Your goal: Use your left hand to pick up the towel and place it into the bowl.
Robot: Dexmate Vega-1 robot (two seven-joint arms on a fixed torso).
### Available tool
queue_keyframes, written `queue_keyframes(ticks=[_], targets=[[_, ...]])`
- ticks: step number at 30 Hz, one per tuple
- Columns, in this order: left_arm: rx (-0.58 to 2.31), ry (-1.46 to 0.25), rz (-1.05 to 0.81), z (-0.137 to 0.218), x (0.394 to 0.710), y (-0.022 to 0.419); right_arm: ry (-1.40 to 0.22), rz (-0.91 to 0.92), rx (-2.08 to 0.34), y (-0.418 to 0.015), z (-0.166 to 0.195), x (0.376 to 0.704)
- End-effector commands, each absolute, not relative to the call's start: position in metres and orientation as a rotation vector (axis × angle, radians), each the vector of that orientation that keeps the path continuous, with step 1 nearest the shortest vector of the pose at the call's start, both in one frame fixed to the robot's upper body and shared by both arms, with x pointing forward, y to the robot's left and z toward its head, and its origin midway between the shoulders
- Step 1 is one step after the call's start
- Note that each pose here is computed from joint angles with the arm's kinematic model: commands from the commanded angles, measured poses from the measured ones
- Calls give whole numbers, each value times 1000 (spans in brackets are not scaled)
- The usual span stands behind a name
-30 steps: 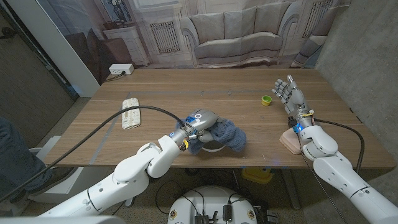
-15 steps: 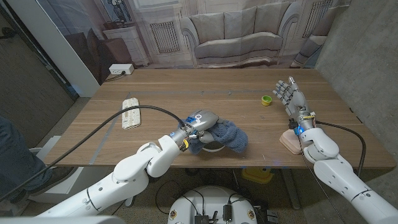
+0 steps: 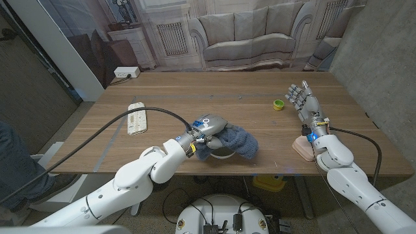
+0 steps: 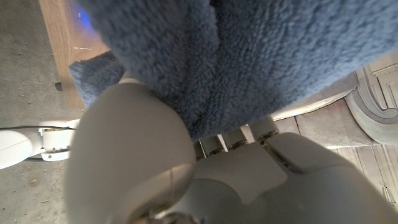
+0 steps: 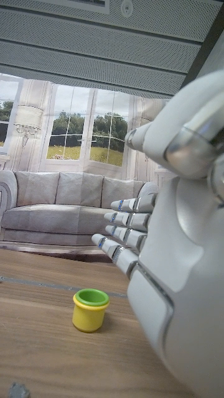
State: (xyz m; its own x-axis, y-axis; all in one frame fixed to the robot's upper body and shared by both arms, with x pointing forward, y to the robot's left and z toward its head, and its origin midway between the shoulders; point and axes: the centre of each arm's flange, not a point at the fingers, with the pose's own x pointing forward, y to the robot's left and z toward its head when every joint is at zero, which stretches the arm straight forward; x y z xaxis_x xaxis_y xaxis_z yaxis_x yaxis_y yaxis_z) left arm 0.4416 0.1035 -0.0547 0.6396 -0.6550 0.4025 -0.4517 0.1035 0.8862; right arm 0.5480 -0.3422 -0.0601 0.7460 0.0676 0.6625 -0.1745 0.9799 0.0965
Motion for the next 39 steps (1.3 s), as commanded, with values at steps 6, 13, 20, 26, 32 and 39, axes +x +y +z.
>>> queue_keyframes(ticks=[6, 13, 20, 26, 32, 39], targets=[[1567, -940, -179, -47, 438, 109, -728, 131, 165, -342, -62, 549], [1582, -944, -185, -41, 440, 109, -743, 123, 170, -343, -61, 547], [1603, -943, -188, -36, 442, 108, -750, 122, 178, -343, -62, 547], [1613, -942, -204, -34, 444, 104, -752, 130, 188, -342, -64, 550], [1618, -942, -209, -34, 443, 103, -752, 127, 190, -344, -67, 549], [1633, -941, -213, -34, 441, 101, -761, 123, 191, -345, -68, 545]])
